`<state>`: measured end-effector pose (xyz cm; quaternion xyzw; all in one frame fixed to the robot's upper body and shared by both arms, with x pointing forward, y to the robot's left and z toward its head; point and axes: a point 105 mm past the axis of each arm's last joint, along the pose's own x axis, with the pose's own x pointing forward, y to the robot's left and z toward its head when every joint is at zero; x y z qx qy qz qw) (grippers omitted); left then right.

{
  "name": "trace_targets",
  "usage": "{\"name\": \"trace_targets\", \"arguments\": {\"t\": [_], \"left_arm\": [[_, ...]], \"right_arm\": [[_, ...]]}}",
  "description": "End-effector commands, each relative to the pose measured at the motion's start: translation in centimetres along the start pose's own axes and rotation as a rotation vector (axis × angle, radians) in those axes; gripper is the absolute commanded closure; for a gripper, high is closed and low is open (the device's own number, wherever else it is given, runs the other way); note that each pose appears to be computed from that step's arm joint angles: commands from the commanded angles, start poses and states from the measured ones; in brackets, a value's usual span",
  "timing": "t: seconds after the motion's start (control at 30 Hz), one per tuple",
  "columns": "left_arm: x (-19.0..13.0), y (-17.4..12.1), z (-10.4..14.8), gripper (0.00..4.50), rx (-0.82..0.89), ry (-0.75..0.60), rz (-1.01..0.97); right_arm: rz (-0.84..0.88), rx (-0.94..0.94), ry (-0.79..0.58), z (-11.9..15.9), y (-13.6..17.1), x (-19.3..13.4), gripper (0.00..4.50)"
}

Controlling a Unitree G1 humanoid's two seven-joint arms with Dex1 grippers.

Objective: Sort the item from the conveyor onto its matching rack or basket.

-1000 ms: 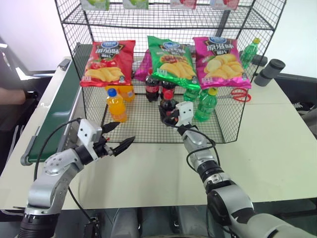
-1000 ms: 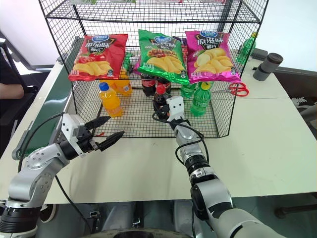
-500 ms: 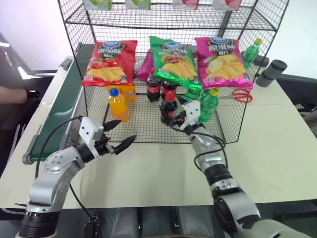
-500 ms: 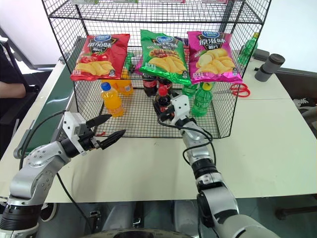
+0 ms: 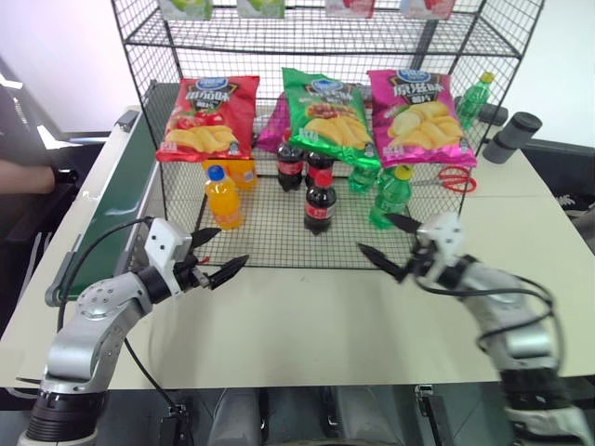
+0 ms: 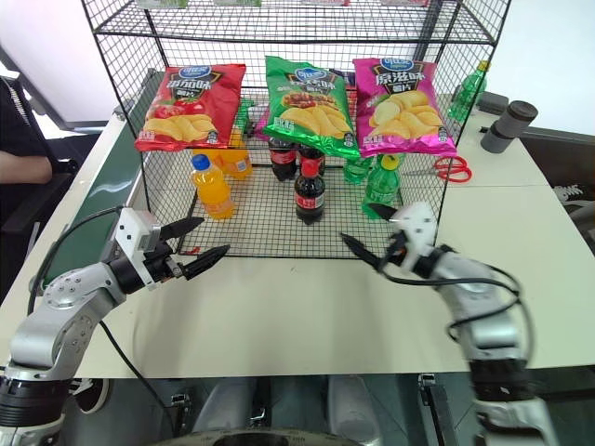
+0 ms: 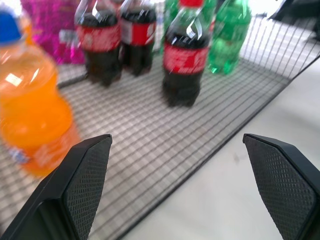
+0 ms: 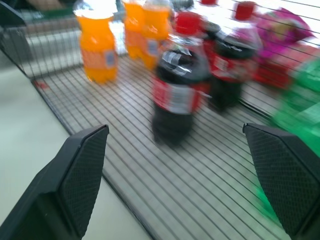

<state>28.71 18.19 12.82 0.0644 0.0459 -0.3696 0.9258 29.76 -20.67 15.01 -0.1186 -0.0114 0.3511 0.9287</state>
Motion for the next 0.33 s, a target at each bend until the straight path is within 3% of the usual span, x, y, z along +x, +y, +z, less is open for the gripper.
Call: {"name": "trace_targets", "arguments": {"t": [0.03, 0.33], "left_arm": [[-0.9, 0.9, 1.1, 0.00, 0.048, -0.025, 0.015], [-1.6, 1.3, 1.1, 0.00, 0.070, -0.007, 0.010]], "right_arm": [[0.001, -0.021, 0.001, 1.7, -0.7, -2.2, 0.03], [-0.030, -0.011, 0.045, 1.3, -1.3, -3.4, 0.03]]}}
